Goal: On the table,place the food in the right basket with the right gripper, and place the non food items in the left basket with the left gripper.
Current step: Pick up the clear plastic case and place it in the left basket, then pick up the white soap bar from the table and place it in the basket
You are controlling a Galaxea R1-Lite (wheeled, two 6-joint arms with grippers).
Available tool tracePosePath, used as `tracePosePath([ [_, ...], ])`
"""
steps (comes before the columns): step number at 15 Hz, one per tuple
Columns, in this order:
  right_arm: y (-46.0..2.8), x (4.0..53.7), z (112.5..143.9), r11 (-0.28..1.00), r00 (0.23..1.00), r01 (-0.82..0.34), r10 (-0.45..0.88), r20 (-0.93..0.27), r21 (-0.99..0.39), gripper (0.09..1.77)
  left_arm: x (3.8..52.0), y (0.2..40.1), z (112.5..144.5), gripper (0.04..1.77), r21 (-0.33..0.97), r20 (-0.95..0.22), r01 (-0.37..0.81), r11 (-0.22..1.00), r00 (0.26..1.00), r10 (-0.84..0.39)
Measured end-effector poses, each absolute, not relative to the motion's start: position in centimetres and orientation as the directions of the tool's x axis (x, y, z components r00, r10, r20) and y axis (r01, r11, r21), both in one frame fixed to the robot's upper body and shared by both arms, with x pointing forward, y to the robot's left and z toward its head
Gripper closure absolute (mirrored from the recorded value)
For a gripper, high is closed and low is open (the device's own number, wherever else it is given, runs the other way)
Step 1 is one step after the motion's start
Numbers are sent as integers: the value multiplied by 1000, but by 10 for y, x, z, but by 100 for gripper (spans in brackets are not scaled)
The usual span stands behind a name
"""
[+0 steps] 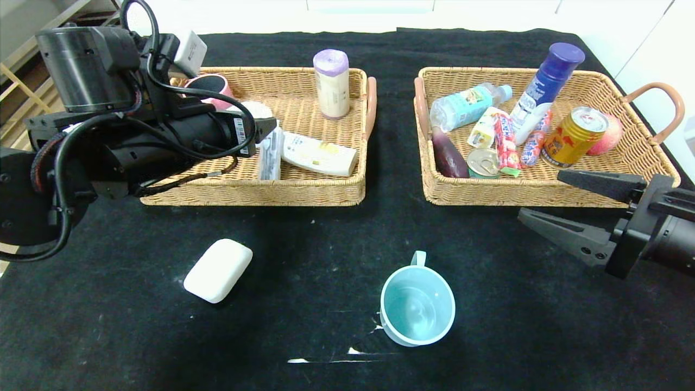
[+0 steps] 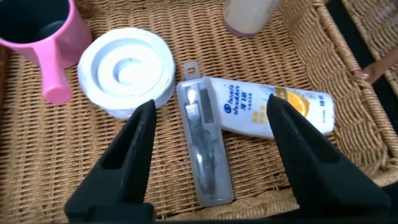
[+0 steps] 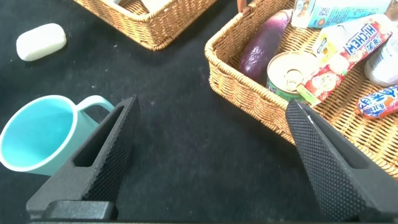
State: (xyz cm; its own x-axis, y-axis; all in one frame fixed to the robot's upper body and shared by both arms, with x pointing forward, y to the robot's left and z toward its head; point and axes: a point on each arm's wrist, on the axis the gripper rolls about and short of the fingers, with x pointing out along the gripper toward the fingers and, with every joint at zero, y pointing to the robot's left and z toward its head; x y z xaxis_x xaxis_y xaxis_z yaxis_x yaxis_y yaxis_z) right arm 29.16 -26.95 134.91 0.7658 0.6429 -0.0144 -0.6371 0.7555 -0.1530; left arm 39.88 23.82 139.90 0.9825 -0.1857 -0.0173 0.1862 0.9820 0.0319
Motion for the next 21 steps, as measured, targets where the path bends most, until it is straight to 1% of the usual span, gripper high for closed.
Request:
tracePosePath([
  [3, -269, 292, 1349, 755, 766, -637, 643, -14, -153, 15, 393, 240, 1399, 36, 10, -52, 98, 995, 994, -98],
  [7, -269, 291, 1349, 754, 764, -639, 645, -17, -154, 15, 369, 248, 1402, 26, -154, -191, 17, 988, 981, -46],
  [10, -269, 291, 1348, 754, 764, -639, 645, -18, -153, 15, 344, 254, 1401, 21, -193, -303, -21, 981, 952, -40],
  [11, -269, 291, 1348, 753, 764, -640, 645, -18, -153, 15, 334, 256, 1401, 19, -192, -333, -26, 981, 942, -40],
  [13, -269, 291, 1348, 753, 764, -640, 645, -19, -152, 15, 321, 259, 1398, 17, -182, -347, -19, 983, 937, -47],
  [15, -269, 291, 1348, 753, 764, -640, 645, -19, -153, 15, 309, 261, 1387, 15, -166, -369, -7, 986, 928, -56],
  [17, -269, 291, 1348, 753, 764, -640, 645, -19, -152, 15, 299, 263, 1374, 14, -111, -402, 12, 994, 914, -56],
  [19, -269, 292, 1348, 753, 764, -640, 645, -19, -152, 15, 285, 267, 1361, 13, -51, -496, 19, 999, 867, -42],
  [21, -269, 292, 1348, 753, 764, -640, 645, -19, -152, 15, 273, 271, 1352, 12, -4, -614, 28, 1000, 789, -25],
])
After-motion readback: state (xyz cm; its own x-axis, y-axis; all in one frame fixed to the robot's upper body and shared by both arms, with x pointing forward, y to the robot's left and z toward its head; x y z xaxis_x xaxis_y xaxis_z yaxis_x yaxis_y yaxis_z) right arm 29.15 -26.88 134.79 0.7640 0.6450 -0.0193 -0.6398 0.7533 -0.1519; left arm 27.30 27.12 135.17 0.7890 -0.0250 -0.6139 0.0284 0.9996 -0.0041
